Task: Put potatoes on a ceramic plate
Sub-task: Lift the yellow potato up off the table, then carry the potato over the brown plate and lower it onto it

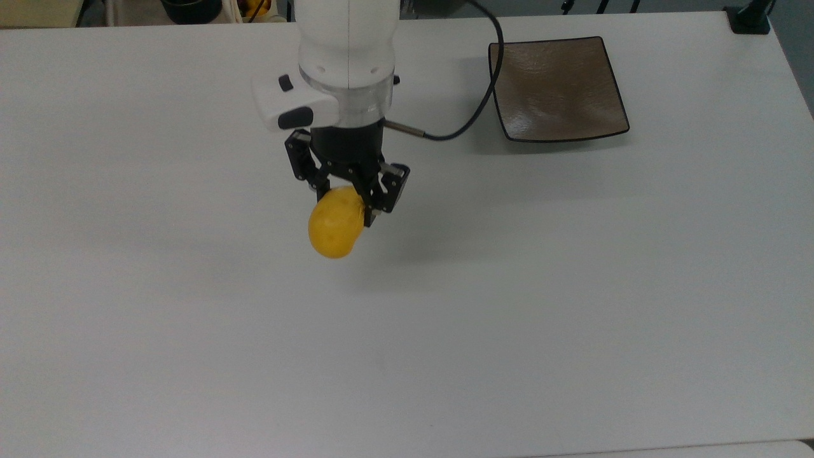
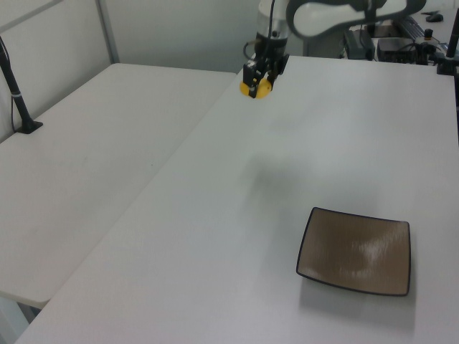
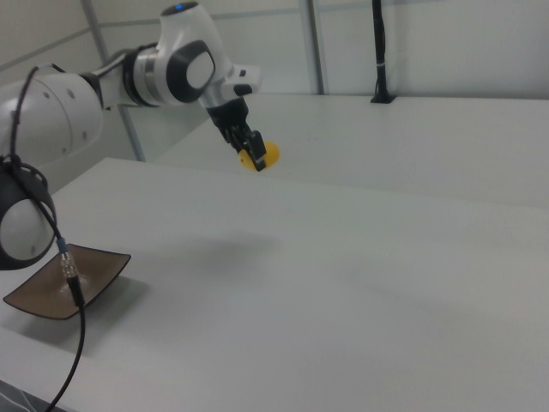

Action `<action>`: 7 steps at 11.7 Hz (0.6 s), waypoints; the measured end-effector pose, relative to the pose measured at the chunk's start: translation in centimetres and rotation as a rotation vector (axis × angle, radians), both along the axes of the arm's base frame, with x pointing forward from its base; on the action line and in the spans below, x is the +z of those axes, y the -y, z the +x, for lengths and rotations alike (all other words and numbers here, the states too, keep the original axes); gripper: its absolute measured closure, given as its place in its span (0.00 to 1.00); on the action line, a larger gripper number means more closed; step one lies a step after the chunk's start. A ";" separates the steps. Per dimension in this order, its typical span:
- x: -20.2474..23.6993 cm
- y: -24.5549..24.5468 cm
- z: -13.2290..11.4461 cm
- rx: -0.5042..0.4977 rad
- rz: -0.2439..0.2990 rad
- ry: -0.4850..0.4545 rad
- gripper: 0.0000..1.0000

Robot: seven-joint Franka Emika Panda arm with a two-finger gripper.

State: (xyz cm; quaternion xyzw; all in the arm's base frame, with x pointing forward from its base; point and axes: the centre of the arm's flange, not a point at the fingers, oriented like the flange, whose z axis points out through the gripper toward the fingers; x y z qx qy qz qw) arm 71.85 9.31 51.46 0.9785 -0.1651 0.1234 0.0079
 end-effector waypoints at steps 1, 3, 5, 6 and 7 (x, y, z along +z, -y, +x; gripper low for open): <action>1.8 0.1 -1.2 0.027 0.002 -0.032 0.38; 4.6 0.0 -3.8 0.100 0.024 -0.116 0.38; 6.7 -0.2 -6.8 0.199 0.057 -0.226 0.38; 7.3 -0.7 -8.3 0.238 0.065 -0.274 0.38; 7.6 -1.6 -9.6 0.272 0.065 -0.307 0.38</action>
